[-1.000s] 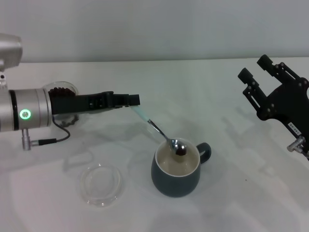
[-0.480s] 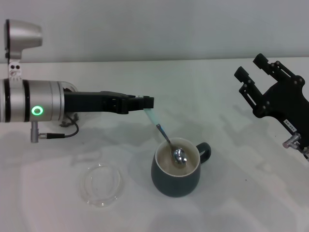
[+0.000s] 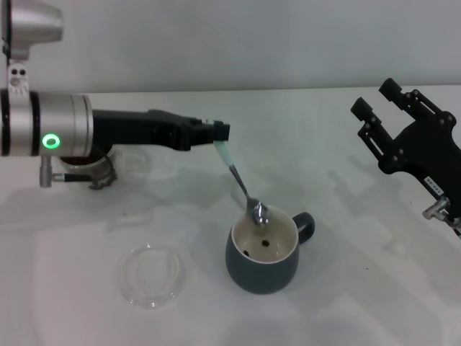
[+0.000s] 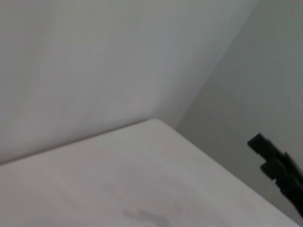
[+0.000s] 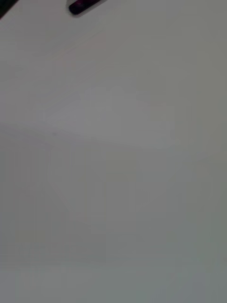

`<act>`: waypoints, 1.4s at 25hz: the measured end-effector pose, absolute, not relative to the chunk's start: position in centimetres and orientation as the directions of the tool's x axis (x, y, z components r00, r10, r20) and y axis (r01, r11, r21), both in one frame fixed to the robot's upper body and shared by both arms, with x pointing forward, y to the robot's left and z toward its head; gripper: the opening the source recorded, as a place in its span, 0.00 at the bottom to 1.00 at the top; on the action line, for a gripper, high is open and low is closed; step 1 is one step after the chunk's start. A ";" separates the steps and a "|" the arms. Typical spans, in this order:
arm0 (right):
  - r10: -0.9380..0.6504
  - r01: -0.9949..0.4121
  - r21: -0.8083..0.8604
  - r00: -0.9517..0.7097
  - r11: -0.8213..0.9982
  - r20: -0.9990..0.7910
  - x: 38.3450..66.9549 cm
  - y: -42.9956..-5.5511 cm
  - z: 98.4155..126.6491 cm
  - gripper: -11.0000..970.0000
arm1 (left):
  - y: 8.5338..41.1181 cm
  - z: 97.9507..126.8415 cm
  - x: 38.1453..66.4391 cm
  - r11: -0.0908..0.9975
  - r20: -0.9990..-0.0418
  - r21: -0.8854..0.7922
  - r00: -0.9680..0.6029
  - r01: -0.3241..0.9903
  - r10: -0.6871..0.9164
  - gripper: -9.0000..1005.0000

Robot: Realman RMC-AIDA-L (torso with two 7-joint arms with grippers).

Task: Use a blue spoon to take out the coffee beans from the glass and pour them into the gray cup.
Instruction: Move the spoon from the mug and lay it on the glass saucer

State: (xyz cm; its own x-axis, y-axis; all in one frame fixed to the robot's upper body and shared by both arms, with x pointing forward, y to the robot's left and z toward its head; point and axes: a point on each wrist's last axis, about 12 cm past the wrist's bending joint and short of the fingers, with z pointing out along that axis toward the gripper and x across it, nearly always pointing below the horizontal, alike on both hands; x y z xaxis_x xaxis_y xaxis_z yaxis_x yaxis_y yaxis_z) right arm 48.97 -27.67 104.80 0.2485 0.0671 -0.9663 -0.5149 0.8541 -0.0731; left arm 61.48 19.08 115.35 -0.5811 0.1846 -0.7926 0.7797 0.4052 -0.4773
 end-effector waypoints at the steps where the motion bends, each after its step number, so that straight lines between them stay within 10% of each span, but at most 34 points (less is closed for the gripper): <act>1: 0.067 -0.512 -0.073 0.250 0.856 -0.966 49.0 -27.7 104.8 0.53 | 19.2 115.6 61.5 0.403 -0.797 -0.476 -0.577 0.782 0.178 0.13; 10: 0.070 -0.515 -0.072 0.252 0.854 -0.965 49.3 -27.6 105.0 0.53 | 22.8 117.3 61.3 0.396 -0.789 -0.550 -0.613 0.735 0.042 0.13; 35: 0.076 -0.461 -0.045 0.241 0.887 -0.968 49.3 -28.4 104.8 0.53 | 34.4 108.6 52.0 0.558 -0.602 -0.712 -0.779 0.426 -0.174 0.13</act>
State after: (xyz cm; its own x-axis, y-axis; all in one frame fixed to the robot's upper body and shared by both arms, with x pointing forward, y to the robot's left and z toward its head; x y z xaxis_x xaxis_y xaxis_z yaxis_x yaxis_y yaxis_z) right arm 49.33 -28.44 104.79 0.2410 0.0762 -0.9675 -0.4605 0.8865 -0.0449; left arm 52.00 34.41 108.61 -0.7791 -0.1738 -0.6024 0.4264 0.5575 -0.7123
